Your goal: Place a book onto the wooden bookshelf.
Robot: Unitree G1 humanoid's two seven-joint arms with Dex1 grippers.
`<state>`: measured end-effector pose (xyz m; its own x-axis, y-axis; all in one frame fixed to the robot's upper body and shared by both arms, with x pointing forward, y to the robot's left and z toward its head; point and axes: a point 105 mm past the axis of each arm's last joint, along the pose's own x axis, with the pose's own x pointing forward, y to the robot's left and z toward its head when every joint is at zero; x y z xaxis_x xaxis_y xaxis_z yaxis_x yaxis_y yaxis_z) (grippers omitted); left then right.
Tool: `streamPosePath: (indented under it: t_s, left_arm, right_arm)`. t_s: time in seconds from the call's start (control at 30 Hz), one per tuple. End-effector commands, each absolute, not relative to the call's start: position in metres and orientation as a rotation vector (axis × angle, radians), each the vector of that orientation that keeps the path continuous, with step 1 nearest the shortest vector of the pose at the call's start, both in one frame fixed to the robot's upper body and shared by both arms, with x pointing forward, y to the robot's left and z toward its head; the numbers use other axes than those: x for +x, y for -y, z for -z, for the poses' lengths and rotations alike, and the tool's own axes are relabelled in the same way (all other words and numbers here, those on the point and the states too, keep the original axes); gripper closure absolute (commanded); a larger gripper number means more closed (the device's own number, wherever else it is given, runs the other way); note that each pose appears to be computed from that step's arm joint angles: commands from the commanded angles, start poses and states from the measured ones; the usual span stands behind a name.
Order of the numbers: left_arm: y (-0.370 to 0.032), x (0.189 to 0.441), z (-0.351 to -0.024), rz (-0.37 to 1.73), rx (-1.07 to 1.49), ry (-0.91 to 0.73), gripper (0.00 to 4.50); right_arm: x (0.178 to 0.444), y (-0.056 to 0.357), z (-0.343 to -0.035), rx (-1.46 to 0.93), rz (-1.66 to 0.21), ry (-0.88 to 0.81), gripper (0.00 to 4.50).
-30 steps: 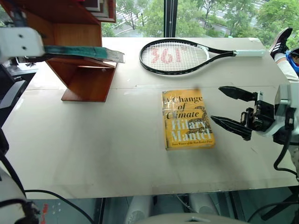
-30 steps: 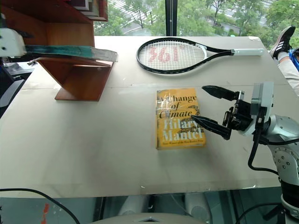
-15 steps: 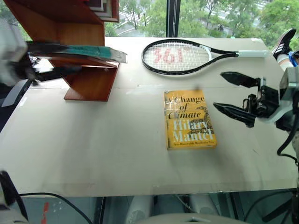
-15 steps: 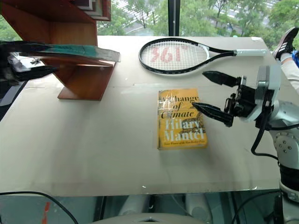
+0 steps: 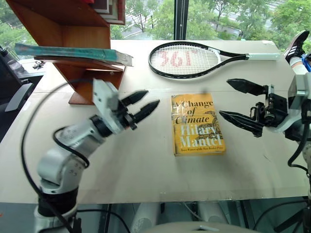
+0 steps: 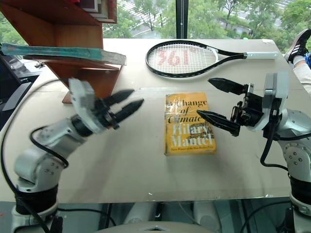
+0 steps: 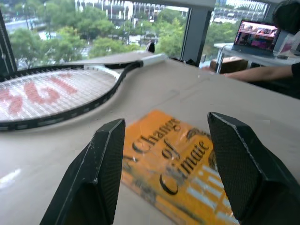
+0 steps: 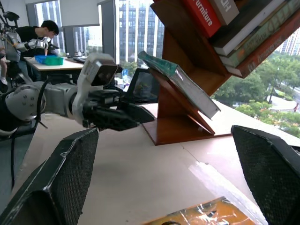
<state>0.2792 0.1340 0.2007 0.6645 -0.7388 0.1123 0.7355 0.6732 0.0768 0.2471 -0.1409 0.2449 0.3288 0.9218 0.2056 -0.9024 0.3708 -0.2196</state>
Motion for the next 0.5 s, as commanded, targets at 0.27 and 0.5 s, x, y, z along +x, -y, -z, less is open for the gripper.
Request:
streamPosePath:
  t_s: [0.27, 0.5]
  left_arm:
    - [-0.204, 0.243, -0.124, 0.747, 0.093, -0.178, 1.61]
    - [-0.209, 0.231, -0.108, 0.774, 0.064, -0.232, 1.61]
  right_arm:
    - [0.226, 0.236, -0.183, -0.209, -0.806, -0.011, 0.0]
    - [0.215, 0.262, -0.149, -0.25, -0.703, -0.144, 0.0]
